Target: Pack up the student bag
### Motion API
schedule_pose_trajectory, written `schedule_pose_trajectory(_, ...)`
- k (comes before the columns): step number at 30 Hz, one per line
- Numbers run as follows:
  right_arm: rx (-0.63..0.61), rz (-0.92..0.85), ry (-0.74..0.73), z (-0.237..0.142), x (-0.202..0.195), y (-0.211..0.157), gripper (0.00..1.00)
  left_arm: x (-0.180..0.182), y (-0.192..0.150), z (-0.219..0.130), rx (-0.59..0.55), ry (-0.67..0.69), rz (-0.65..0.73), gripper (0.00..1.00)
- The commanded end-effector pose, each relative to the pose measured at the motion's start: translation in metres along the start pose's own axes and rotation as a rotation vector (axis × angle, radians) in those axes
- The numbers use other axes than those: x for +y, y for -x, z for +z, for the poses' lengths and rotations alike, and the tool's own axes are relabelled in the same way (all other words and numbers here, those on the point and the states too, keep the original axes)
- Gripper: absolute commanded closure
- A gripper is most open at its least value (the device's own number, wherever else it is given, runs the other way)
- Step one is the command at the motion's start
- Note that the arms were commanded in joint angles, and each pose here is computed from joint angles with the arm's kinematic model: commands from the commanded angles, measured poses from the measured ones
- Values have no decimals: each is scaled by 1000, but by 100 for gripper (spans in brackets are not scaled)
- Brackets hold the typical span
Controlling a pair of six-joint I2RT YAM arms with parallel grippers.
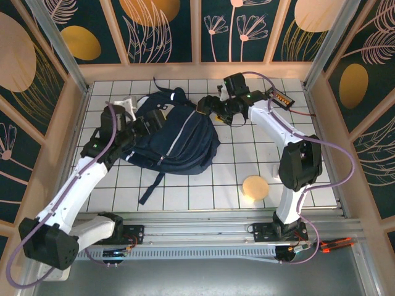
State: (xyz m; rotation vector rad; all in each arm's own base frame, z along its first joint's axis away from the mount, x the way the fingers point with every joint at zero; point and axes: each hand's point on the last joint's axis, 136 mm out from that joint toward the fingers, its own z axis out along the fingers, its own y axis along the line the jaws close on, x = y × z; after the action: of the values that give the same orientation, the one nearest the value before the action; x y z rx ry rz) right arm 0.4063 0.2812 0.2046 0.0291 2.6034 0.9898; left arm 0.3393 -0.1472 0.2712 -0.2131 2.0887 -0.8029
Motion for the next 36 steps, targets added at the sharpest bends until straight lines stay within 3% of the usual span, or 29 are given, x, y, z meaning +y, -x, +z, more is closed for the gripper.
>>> schedule_pose_trajectory(1,11,-20,-18,0,0,3,10,23,-27,1,45,15,-233,1)
schedule_pose_trajectory(7,12,-24,1,2,13,2,10,51,-59,-1,55,-67,-553,2)
schedule_pose_trajectory(10,15,-36,0,4,19,-3,10,68,-75,1,77,-73,-624,2)
schedule_pose_trajectory(15,45,-36,-18,14,19,-20,13,80,-87,8,119,-45,-609,9)
schedule_pose_trajectory(19,78,-27,-42,23,13,-30,22,85,-86,15,135,-13,-564,12)
schedule_pose_trajectory(36,113,-38,-50,39,20,-45,28,101,-84,40,193,71,-469,19)
